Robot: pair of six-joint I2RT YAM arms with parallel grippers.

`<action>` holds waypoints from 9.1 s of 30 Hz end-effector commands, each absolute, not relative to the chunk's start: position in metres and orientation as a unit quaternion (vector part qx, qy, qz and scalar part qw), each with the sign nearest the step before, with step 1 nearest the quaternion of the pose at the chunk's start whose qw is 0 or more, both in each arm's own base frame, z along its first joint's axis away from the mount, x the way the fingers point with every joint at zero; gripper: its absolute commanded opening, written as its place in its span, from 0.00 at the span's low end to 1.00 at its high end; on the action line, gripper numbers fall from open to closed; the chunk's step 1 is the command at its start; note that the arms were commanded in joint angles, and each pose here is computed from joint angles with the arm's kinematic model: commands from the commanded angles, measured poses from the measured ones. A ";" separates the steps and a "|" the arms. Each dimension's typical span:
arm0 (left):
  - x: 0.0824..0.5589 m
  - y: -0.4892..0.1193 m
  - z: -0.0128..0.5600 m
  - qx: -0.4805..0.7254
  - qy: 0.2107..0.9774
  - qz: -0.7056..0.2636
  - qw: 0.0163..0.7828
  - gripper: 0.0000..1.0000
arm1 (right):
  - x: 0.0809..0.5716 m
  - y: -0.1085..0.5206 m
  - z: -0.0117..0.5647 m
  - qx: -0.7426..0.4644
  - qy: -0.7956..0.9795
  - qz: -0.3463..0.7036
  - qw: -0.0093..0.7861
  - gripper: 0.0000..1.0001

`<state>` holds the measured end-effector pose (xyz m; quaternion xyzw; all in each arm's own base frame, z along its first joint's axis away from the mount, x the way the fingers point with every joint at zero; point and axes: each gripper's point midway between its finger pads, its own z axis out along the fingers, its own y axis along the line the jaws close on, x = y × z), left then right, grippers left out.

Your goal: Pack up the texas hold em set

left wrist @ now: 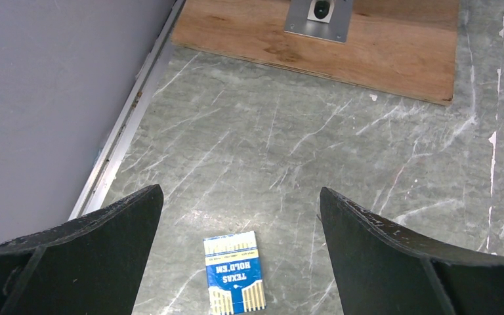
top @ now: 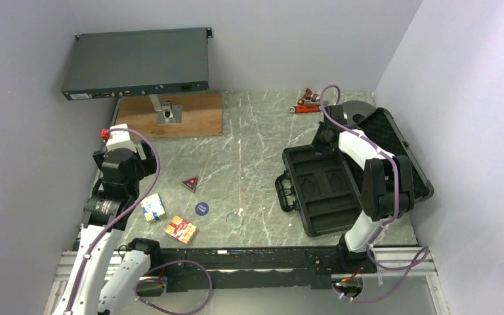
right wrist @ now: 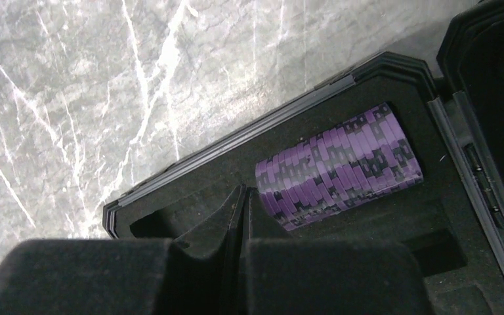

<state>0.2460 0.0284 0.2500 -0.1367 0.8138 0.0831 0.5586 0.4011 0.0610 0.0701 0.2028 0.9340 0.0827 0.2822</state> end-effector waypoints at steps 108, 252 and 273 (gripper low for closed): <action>0.194 -0.145 0.078 -0.001 0.942 -0.102 0.321 0.75 | 0.344 0.177 0.324 -0.031 0.816 0.118 0.564 1.00; 0.252 -0.327 0.151 0.209 0.868 -0.125 0.432 0.00 | 0.323 0.167 0.399 -0.041 0.765 0.158 0.623 1.00; 0.220 -0.372 0.162 0.347 0.814 -0.198 0.421 0.62 | 0.304 0.152 0.419 -0.025 0.738 0.172 0.652 1.00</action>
